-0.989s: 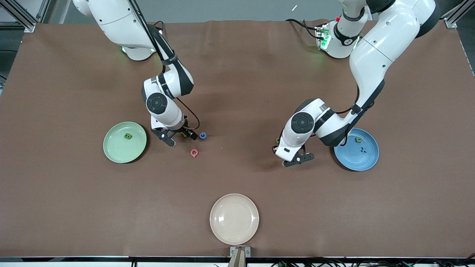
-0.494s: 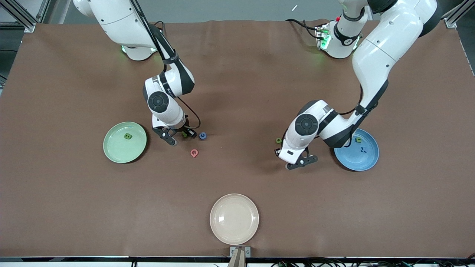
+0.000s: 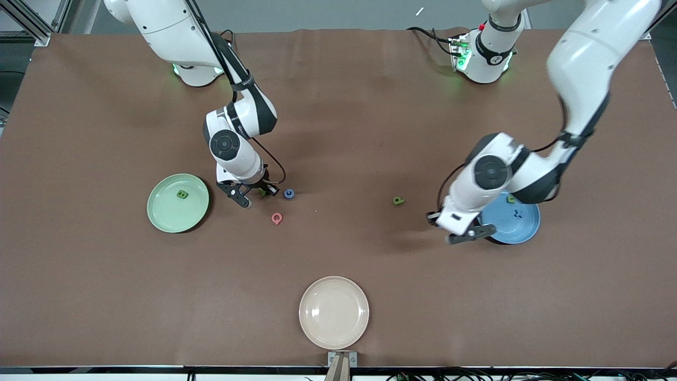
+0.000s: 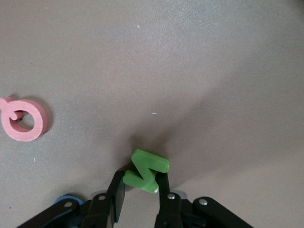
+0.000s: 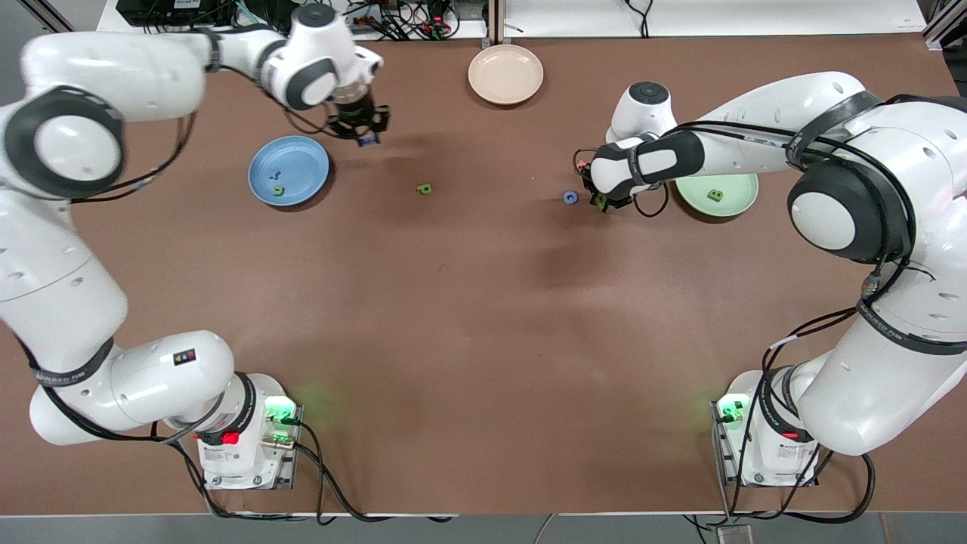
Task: Sort upper and lower case letters into plates
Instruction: 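Grasp the m with the left gripper while the right gripper grasps the N, then release the m with the left gripper while the right gripper drops the N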
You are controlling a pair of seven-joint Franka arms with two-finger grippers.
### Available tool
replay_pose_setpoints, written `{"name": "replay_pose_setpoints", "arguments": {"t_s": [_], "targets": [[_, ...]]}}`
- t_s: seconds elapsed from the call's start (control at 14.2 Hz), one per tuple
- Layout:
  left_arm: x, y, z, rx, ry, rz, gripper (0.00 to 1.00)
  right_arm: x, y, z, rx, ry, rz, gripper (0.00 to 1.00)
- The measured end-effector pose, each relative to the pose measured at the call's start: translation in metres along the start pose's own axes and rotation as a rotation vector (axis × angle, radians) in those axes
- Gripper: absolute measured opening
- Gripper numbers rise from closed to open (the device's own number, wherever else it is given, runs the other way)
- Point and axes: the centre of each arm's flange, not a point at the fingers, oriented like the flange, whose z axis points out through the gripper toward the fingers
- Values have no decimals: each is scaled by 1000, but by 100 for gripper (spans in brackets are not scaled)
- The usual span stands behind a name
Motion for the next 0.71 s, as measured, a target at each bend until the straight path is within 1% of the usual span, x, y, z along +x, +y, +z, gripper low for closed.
{"name": "replay_pose_setpoints", "arguments": {"t_s": [0.14,0.35,0.49,0.71], "targets": [[-2,-46,4,22,-25,51,40,7,2,-1,-4,3,-1,33],[-6,-98,18,52,-67,134,40,31,8,-10,-43,-20,-47,33],[-5,-125,25,58,-84,189,40,58,16,-27,-62,-42,-105,33],[0,-158,31,91,-77,268,40,104,42,-56,-64,-72,-172,33]]}}
